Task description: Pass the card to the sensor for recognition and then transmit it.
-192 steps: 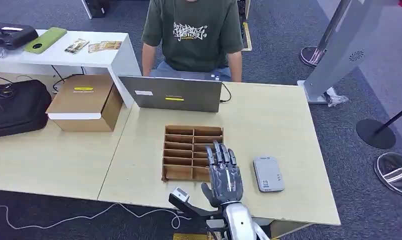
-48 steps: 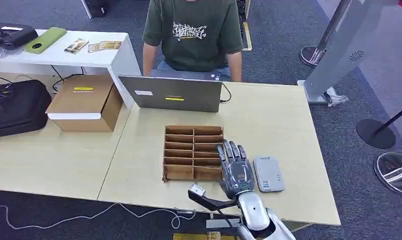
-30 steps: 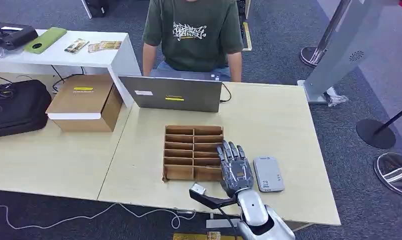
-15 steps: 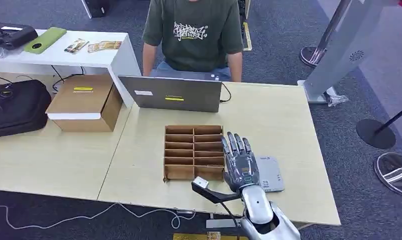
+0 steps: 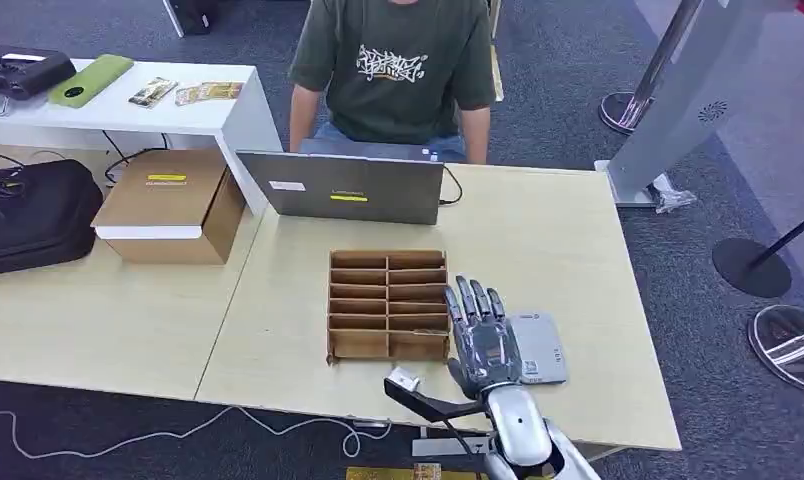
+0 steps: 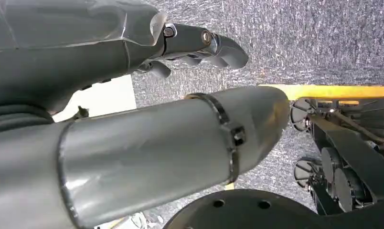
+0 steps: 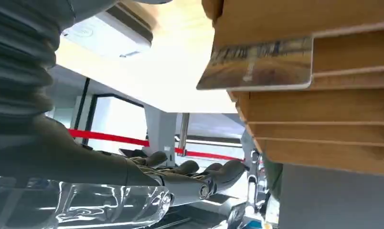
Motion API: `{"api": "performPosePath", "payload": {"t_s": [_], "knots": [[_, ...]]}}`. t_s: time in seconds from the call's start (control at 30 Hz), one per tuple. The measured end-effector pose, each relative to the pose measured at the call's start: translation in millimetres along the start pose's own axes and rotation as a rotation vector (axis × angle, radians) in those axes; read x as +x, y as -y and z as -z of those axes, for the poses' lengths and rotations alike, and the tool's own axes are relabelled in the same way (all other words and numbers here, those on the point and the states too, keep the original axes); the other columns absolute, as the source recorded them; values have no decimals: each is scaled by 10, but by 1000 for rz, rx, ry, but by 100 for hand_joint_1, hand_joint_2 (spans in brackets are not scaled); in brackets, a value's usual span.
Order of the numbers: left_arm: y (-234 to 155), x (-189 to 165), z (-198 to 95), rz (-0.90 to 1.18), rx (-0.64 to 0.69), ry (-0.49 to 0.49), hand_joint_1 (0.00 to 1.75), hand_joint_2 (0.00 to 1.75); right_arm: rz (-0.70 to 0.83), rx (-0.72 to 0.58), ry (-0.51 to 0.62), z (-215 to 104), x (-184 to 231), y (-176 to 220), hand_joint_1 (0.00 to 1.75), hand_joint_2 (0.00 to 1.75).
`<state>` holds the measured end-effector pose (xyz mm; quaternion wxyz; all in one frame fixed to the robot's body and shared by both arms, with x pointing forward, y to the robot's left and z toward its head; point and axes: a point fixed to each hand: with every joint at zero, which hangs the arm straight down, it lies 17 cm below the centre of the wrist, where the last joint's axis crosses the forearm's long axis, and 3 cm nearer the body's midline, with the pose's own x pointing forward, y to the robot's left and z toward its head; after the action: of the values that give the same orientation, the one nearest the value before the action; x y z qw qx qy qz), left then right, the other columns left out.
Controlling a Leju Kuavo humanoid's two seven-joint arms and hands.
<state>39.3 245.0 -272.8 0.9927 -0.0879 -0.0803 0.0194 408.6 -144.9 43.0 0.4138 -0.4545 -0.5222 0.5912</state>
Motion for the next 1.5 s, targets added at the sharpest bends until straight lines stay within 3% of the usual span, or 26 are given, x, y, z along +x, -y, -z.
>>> {"api": "performPosePath", "payload": {"t_s": [0.93,1.23,1.5], "knots": [[53,8,11,0,-2,-7,0,0,90,1,-38,-87,222,141,0,175],[62,7,8,-1,-9,-7,0,0,105,-43,52,-12,368,170,0,175],[42,7,5,-18,-6,-5,0,0,78,-14,63,118,340,52,0,175]]}}
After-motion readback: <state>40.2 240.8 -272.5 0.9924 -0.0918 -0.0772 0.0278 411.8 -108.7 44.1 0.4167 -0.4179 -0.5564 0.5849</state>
